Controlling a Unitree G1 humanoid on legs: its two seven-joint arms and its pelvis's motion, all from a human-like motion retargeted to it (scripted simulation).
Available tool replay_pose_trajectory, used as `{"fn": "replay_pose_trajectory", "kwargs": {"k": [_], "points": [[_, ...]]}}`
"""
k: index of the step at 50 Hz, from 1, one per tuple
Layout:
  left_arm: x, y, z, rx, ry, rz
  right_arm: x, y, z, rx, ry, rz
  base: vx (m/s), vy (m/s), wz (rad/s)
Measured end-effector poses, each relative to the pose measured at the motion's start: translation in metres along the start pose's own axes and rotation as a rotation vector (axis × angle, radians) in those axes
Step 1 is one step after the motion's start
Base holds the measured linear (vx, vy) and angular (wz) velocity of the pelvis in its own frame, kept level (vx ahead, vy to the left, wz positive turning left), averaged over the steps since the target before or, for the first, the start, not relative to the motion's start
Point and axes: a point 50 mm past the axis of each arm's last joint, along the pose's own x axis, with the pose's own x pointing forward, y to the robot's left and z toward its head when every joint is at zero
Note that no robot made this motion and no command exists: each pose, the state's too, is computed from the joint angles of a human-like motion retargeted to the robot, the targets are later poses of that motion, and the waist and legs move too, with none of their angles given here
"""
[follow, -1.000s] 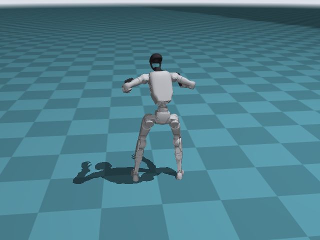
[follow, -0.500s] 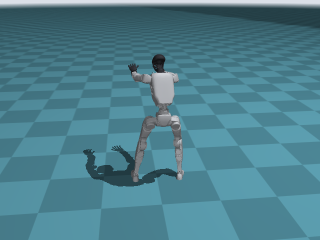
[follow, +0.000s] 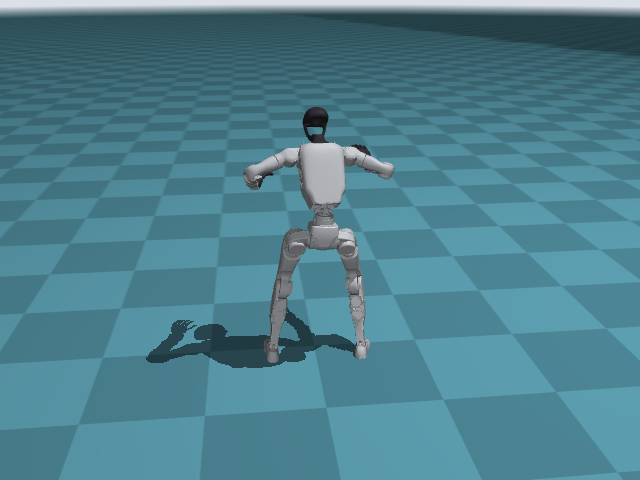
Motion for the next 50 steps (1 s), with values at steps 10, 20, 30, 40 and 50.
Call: {"fn": "replay_pose_trajectory", "kwargs": {"k": [10, 20, 30, 40, 50], "points": [[0.201, 0.076, 0.052, 0.048, -0.276, 0.481, 0.167, -0.004, 0.059, -0.031, -0.325, -0.406, -0.06, 0.0, -0.07], [0.291, 0.055, 0.004, -0.058, 0.287, 0.406, 0.273, 0.11, 0.09, -0.167, -0.065, -0.138, -0.1, -0.01, -0.1], [0.221, -0.078, 0.021, -0.279, 0.218, -0.077, 0.171, 0.186, 0.03, -0.075, 0.075, 0.192, -0.03, 0.0, 0.12], [0.025, -0.085, -0.004, -0.307, 0.168, -0.037, -0.052, 0.154, -0.013, 0.073, 0.285, 0.113, 0.04, 0.0, -0.06], [0.037, 0.028, 0.031, -0.152, -0.258, 0.382, 0.029, 0.043, 0.011, 0.031, -0.148, -0.401, 0.03, 0.01, -0.21]]}}
